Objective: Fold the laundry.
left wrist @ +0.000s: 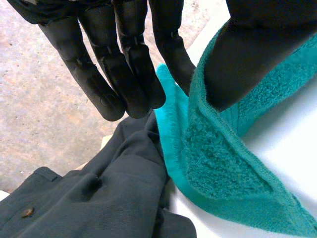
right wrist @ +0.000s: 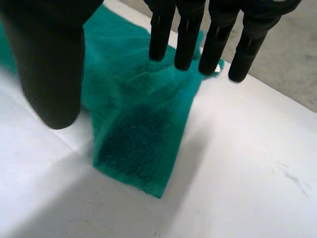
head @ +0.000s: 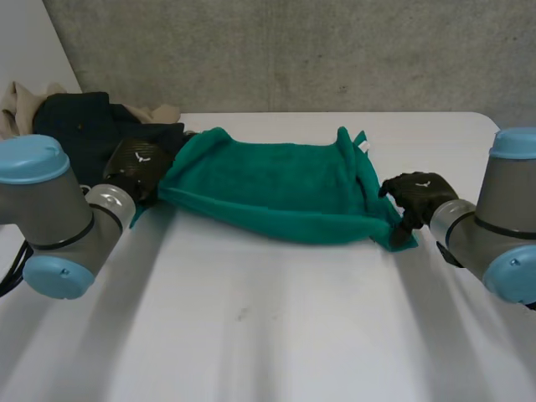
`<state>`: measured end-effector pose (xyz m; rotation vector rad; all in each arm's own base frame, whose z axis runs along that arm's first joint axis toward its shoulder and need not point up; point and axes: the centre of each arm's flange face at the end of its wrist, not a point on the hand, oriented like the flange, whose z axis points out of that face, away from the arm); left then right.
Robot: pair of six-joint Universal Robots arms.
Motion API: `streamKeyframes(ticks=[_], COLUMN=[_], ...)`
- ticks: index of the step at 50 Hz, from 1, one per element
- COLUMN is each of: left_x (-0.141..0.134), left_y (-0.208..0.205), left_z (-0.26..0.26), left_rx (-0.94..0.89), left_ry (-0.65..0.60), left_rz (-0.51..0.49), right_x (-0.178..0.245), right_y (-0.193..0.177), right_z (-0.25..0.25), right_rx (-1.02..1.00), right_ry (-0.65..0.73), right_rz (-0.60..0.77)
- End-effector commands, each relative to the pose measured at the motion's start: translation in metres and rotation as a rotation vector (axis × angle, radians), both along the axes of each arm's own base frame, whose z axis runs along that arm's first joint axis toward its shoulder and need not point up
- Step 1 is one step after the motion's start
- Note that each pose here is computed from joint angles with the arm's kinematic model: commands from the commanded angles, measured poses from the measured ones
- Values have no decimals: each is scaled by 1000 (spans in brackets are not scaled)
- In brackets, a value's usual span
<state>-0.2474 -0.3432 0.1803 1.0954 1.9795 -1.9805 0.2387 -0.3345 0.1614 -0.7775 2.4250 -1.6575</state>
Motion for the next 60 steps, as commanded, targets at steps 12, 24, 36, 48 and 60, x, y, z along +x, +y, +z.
streamKeyframes(ticks=[12, 24, 36, 48, 60], left_x=[17, 17, 21, 28, 46], left_y=[-9, -7, -7, 24, 114], left_z=[18, 24, 34, 59, 78], left_rx=[-11, -8, -4, 116, 537], left_ry=[36, 66, 103, 89, -160], left_rz=[39, 36, 46, 51, 21], right_x=[-32, 9, 26, -16, -74], right_y=[3, -2, -8, -7, 90], right_z=[-2, -32, -47, 52, 92], right_rx=[387, 218, 156, -45, 316], right_ry=[-167, -159, -111, -33, 702], right_rz=[-223, -138, -107, -91, 353])
